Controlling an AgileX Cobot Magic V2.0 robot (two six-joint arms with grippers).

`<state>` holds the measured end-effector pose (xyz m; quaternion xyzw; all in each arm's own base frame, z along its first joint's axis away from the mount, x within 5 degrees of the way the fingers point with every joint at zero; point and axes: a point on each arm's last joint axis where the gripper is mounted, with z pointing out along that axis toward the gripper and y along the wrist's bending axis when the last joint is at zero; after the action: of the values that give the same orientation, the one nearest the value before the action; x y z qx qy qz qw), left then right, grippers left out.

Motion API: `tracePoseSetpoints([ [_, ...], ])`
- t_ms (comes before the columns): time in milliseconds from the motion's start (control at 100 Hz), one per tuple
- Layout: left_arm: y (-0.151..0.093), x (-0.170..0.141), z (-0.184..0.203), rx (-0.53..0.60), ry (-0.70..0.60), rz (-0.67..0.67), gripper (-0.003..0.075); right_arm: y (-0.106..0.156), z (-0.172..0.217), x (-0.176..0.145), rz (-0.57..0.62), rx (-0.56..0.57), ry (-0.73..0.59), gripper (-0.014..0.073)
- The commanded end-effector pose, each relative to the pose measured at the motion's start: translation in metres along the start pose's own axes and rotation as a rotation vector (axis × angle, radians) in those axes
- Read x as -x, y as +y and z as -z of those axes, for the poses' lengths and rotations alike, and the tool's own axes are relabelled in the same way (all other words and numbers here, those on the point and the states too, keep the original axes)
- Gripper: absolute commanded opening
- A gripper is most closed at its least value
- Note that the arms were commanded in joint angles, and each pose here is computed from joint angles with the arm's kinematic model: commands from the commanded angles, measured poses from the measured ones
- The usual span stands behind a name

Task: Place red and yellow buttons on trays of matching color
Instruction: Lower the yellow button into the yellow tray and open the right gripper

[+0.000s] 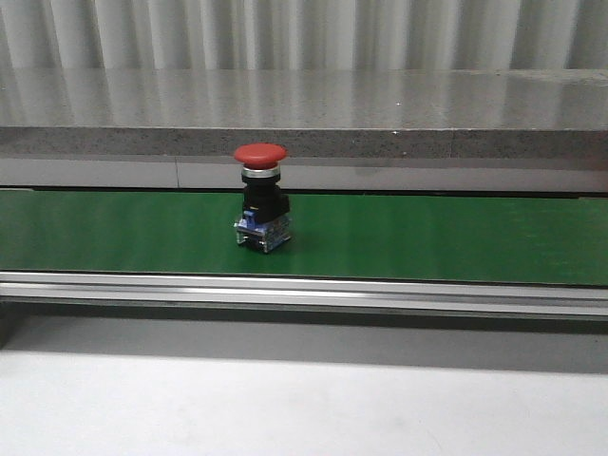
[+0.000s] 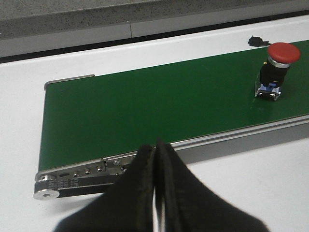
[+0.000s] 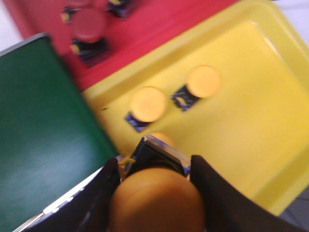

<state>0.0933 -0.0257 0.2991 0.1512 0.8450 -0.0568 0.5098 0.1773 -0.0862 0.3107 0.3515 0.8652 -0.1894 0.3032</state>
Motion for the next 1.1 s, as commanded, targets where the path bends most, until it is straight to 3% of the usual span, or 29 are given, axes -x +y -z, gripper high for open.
tracePoseSetpoints([
  [0, 0.001, 0.014, 0.004, 0.004, -0.093, 0.008, -0.002, -0.024, 0.003, 0.009, -0.087, -0.09, -0.079, 0.0061],
  [330, 0.001, 0.014, 0.004, 0.004, -0.093, 0.008, -0.002, -0.059, -0.026, 0.002, -0.29, -0.193, -0.049, 0.0061],
  [590, 0.001, 0.014, 0.004, 0.004, -0.093, 0.008, -0.002, -0.056, -0.06, 0.003, -0.36, -0.149, 0.013, 0.0061],
  [1090, 0.001, 0.014, 0.004, 0.004, -0.093, 0.008, -0.002, -0.044, -0.115, -0.002, -0.383, -0.11, 0.136, 0.0061],
])
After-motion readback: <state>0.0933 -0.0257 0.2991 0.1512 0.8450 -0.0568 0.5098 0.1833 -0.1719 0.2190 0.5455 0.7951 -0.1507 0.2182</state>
